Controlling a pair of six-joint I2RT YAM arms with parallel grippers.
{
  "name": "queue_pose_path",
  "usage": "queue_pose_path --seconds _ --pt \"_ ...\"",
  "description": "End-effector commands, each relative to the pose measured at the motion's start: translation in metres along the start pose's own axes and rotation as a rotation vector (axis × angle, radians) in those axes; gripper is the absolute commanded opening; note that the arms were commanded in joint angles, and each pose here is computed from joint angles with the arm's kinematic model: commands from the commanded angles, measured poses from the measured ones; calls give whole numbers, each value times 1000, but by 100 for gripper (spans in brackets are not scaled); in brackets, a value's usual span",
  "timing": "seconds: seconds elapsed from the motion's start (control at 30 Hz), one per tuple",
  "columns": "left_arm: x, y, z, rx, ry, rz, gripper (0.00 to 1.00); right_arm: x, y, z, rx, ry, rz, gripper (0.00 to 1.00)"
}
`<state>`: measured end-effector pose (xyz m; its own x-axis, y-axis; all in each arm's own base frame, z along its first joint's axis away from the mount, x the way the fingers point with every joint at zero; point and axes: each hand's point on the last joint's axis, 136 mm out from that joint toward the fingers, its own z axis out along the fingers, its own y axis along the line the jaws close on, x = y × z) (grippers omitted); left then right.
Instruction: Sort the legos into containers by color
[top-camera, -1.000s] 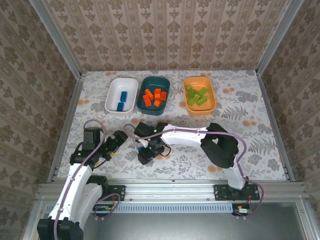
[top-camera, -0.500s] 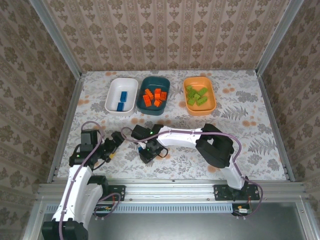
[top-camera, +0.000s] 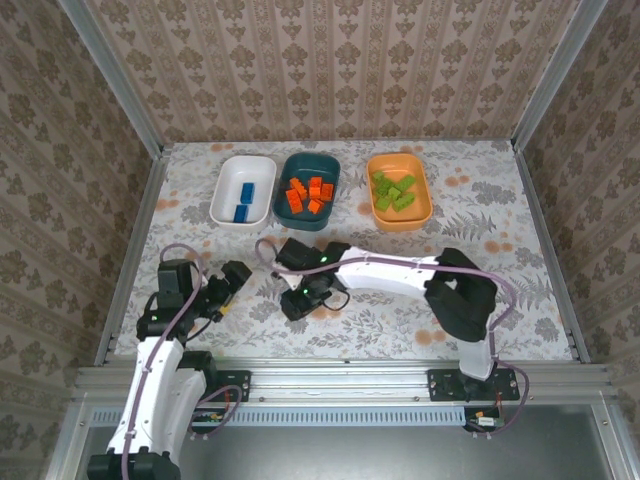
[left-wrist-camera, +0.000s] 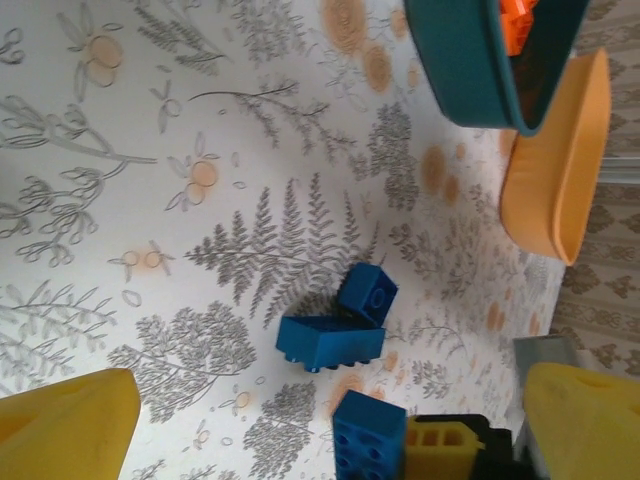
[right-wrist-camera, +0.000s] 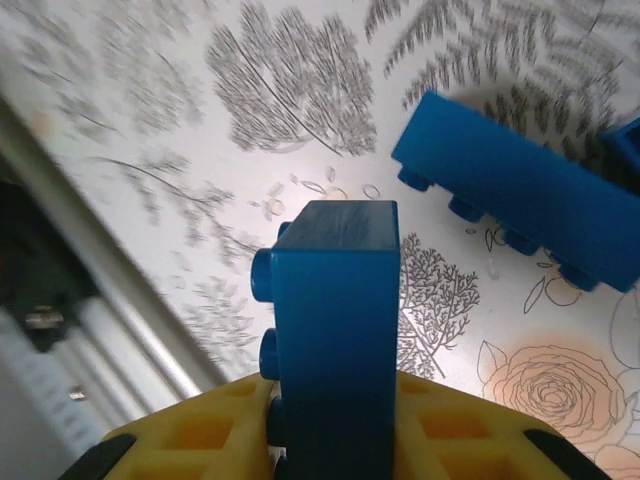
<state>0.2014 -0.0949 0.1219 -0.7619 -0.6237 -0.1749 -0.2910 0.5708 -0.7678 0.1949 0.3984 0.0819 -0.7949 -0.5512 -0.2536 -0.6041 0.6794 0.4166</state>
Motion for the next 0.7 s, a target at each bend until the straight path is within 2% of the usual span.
queue_pose_path --seconds 0.0,0.1,0.2,0.43,0.67 --pt "-2 -14 -3 81 -9 46 100 -27 12 -31 -218 -115 105 29" --pt "-3 -23 -5 122 -15 68 100 -42 6 -48 -339 -170 188 28" --pt "-5 -29 -4 155 -23 81 100 -58 1 -65 -400 -216 218 28" --pt "1 -26 -1 165 6 76 100 -124 -26 -97 -363 -343 286 29" --pt "2 -20 2 137 23 76 100 -211 -41 -85 -390 -392 333 29"
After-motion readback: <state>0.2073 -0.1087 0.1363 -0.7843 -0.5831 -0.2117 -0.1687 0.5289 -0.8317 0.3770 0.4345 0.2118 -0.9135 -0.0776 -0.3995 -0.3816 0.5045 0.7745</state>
